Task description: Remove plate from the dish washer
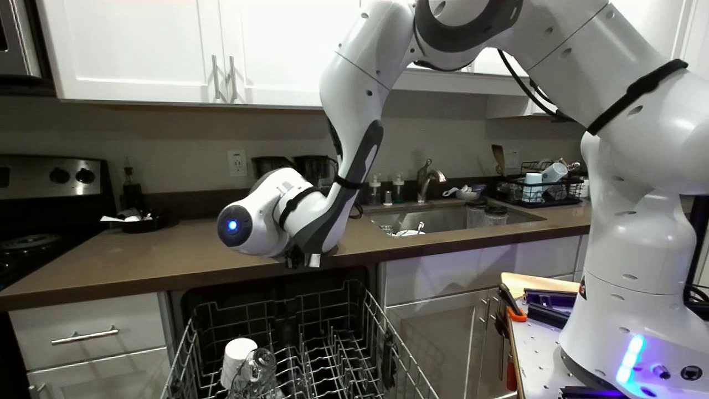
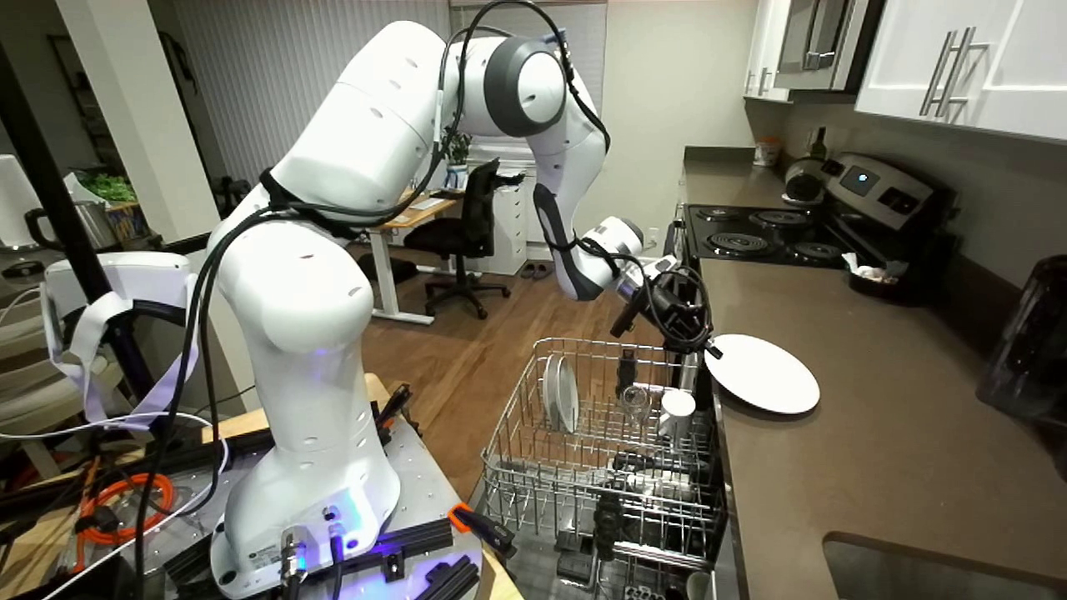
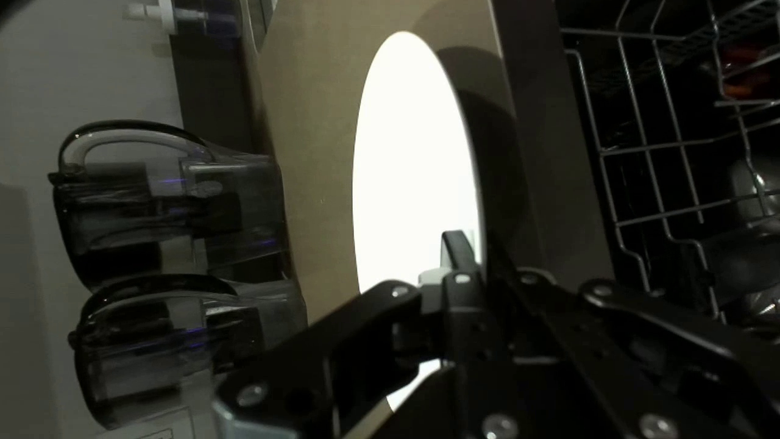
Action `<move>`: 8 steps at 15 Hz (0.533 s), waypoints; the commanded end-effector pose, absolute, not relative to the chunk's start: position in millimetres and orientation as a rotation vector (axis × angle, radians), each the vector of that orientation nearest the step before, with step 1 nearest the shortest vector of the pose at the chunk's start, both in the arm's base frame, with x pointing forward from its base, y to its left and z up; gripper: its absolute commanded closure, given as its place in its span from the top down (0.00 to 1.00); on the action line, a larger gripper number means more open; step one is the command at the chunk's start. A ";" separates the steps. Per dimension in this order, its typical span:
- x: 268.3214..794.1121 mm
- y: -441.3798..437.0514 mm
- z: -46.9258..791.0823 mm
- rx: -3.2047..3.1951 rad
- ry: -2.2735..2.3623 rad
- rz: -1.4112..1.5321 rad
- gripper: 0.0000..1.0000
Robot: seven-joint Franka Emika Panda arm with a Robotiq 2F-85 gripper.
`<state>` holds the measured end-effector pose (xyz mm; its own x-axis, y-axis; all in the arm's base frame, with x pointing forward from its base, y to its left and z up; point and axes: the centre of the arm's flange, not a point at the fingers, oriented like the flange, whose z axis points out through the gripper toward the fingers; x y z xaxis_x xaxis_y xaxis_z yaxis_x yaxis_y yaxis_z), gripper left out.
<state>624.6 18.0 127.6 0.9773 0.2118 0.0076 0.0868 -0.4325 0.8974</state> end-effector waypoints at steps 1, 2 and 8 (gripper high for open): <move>636.6 1.5 133.8 2.027 0.248 0.173 0.04; 639.1 -1.3 133.3 2.032 0.252 0.175 0.04; 657.4 -11.8 129.5 2.049 0.266 0.175 0.09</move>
<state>640.2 -4.0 128.7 0.9740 0.2253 0.0236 0.0850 -0.4600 0.8838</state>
